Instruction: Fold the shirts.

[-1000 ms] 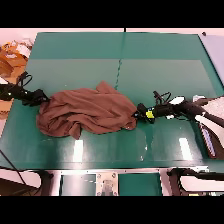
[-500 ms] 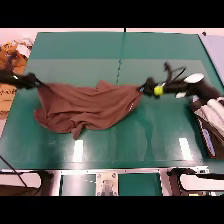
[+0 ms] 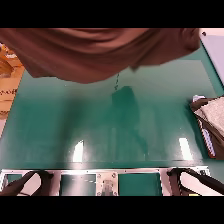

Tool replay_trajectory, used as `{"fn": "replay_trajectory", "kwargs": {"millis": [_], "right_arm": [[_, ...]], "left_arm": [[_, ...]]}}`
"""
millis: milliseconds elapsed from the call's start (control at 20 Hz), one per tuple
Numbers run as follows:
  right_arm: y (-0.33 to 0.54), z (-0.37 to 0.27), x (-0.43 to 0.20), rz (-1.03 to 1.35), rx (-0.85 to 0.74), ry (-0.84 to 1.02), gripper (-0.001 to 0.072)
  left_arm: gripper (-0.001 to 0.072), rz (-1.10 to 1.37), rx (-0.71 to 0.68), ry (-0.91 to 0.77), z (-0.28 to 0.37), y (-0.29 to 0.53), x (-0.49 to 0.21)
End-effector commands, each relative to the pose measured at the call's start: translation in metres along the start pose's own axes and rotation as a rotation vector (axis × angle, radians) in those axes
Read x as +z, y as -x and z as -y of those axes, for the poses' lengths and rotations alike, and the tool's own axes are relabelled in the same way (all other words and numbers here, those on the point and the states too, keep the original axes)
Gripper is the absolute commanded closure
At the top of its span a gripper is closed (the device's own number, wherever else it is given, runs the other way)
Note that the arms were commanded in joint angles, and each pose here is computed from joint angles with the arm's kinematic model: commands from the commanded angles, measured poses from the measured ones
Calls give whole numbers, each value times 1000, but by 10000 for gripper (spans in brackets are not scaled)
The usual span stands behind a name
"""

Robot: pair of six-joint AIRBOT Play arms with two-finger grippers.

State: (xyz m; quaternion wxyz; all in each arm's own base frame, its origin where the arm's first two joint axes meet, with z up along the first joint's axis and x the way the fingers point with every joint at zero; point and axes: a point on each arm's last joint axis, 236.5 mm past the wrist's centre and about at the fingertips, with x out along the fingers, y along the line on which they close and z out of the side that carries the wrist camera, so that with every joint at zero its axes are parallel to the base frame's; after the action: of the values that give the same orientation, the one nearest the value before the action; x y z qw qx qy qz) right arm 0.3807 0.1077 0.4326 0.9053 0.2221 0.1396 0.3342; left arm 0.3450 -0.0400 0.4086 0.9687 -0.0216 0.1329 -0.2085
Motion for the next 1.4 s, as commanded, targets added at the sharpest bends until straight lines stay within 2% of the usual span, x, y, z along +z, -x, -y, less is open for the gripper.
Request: {"fn": "replay_trajectory", "kwargs": {"millis": [0, 250, 400, 500, 700, 900, 1050, 1200, 1250, 1300, 1350], "right_arm": [[53, -62, 39, 142, -15, 167, 692], [71, -60, 50, 194, -80, 198, 692], [58, -28, 39, 135, -119, 155, 692], [40, 5, 19, 69, -127, 78, 692], [-27, 100, -88, -180, -167, -128, 692], [-94, 213, -223, -305, -310, -347, 692], [-120, 273, -302, -407, -385, -487, 692], [-130, 306, -322, -386, -434, -562, 678], [-127, 311, -319, -375, -440, -569, 517], [-121, 316, -311, -363, -444, -591, 331], [-112, 318, -303, -366, -435, -621, 322]], "left_arm": [[688, 122, 20, -112, 49, 53, 32], [688, 100, 36, -53, 35, 43, 27], [687, 58, 35, -9, 15, 23, 16], [687, -9, -20, 74, 2, -3, -8], [687, -219, -141, 313, -33, -74, -112], [687, -310, -113, 520, -94, -149, -237], [687, -245, -158, 682, -122, -196, -275], [686, -177, -171, 799, -142, -225, -299], [614, -191, -154, 818, -147, -229, -310], [252, -211, -131, 828, -153, -229, -321], [133, -231, -113, 843, -158, -224, -326]]}}
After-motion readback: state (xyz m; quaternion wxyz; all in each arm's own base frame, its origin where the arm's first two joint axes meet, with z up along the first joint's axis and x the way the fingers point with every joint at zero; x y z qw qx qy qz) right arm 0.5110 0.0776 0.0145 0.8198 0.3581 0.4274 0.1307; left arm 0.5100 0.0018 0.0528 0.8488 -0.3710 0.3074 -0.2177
